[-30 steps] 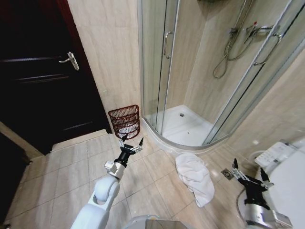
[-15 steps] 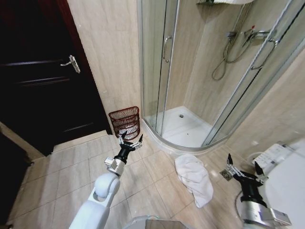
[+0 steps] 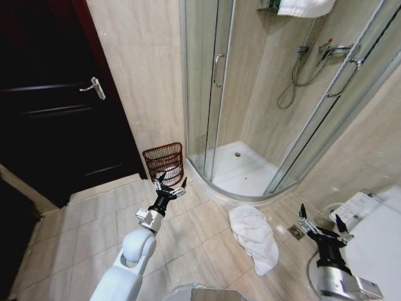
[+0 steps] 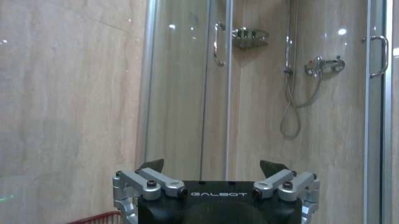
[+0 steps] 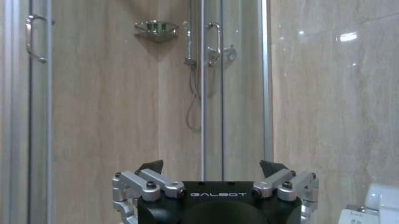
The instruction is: Discard the used towel into the hamper.
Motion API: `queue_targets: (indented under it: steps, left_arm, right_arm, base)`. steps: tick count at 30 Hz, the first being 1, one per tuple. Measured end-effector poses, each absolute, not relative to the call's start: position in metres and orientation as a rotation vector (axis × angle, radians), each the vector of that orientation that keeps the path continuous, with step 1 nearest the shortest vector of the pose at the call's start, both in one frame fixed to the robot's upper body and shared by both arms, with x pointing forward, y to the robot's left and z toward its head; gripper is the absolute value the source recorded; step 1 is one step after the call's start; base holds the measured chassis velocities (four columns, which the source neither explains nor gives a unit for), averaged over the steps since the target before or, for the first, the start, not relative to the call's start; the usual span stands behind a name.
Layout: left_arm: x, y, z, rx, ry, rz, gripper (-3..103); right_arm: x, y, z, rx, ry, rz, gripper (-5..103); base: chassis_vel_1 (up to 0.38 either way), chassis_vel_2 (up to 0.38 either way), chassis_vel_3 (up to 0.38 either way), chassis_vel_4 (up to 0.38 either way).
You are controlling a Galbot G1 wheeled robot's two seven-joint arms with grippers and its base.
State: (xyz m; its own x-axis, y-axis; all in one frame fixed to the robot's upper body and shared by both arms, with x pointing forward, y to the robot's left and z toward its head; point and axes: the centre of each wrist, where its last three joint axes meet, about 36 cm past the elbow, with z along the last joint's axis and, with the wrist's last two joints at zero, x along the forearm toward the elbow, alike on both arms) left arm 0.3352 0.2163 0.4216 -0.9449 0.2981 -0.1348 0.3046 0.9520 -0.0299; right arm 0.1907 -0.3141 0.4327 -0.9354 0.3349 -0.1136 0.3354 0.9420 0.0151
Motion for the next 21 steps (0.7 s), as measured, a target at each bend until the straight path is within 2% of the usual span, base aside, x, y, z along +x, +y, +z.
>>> queue_targets:
  steps: [9,21]
  left_arm:
    - [0.3308,0.2158,0.4234,0.465,2.971,-0.068,100]
    - [0.3303,0.2143,0.4239,0.474,2.963,-0.048,100]
  right_arm:
    - [0.1891,-0.3192,0.4302,0.531,2.972,-0.012,100]
    - [0.1877,-0.3201,0.4246,0.551,2.957,0.005,100]
  base:
    - [-0.121,0.124,0.141,-0.123]
    - [-0.02,0.018,0.013,-0.015]
